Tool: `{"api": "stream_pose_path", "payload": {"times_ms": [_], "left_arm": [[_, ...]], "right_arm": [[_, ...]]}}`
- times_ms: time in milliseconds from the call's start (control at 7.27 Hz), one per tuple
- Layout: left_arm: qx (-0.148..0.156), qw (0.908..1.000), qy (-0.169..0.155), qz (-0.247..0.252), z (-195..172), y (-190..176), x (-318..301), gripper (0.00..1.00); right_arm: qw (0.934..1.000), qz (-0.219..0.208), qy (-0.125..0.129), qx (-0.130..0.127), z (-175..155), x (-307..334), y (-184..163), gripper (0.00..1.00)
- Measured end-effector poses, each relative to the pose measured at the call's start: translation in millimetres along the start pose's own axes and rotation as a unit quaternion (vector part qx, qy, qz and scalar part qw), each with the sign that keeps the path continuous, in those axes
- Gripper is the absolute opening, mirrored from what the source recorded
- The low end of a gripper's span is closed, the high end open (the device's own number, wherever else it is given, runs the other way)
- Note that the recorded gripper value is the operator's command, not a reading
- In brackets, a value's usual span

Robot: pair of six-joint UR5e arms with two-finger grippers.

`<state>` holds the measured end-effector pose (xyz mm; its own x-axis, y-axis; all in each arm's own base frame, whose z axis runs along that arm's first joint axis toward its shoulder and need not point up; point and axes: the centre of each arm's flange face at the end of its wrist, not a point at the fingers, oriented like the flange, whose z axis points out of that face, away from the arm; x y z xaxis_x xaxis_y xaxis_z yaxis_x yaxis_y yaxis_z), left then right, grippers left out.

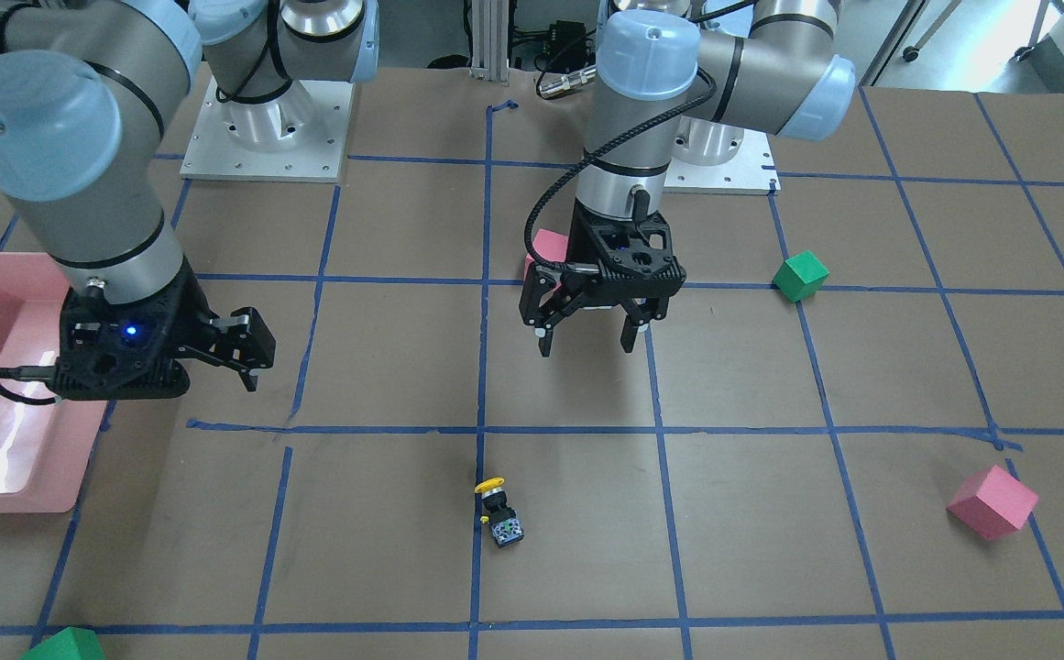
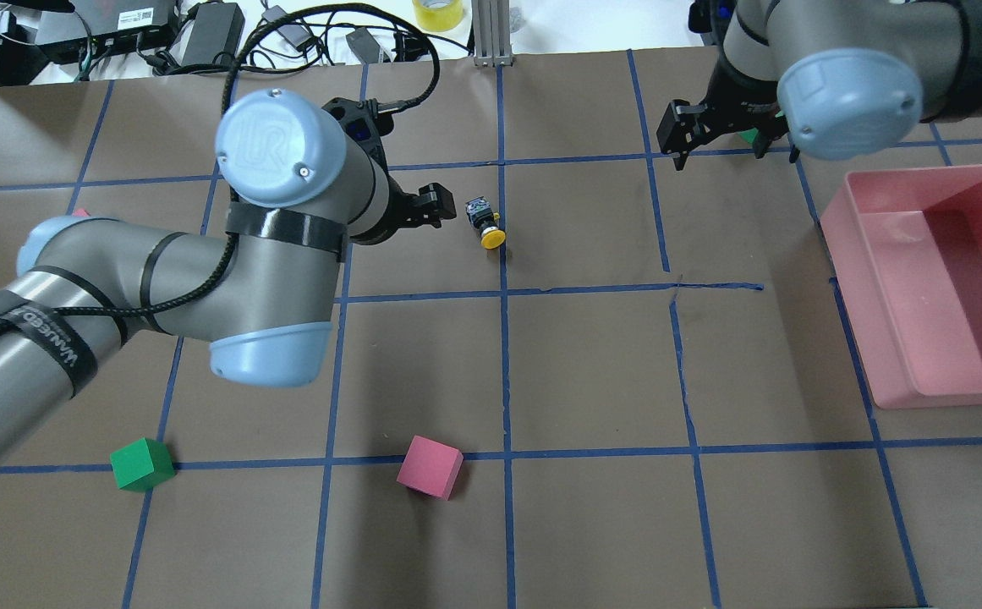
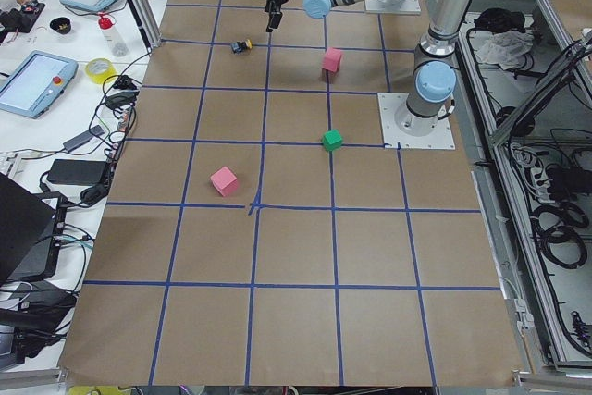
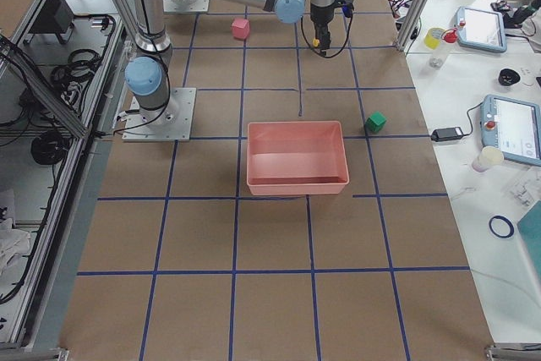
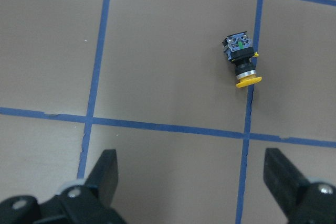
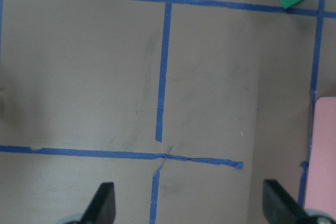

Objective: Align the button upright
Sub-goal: 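Raise the right gripper away while the left gripper reaches toward the button switch, then lower the left gripper over the button switch lying on its side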

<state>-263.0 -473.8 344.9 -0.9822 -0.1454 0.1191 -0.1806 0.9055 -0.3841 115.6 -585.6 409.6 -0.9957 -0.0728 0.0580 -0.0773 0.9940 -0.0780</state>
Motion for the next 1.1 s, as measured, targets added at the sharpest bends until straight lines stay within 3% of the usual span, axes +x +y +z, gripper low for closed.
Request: {"api": "stream_pose_path", "payload": {"times_ms": [275, 550, 1100], "left_arm": [[0.025, 0.9994, 0.005, -0.024, 28, 33, 33, 0.97], [0.051, 0.9985, 0.0, -0.021, 64, 54, 52, 0.88], [0.064, 0.9977, -0.023, 0.005, 128, 72, 80, 0.89]], "right_arm": [[0.9995, 0.02, -0.003, -0.024, -29, 29, -3, 1.0], [0.9961, 0.053, -0.009, -0.07, -39, 62, 9, 1.0], [0.9956, 0.065, -0.023, -0.064, -68, 61, 28, 1.0]]}}
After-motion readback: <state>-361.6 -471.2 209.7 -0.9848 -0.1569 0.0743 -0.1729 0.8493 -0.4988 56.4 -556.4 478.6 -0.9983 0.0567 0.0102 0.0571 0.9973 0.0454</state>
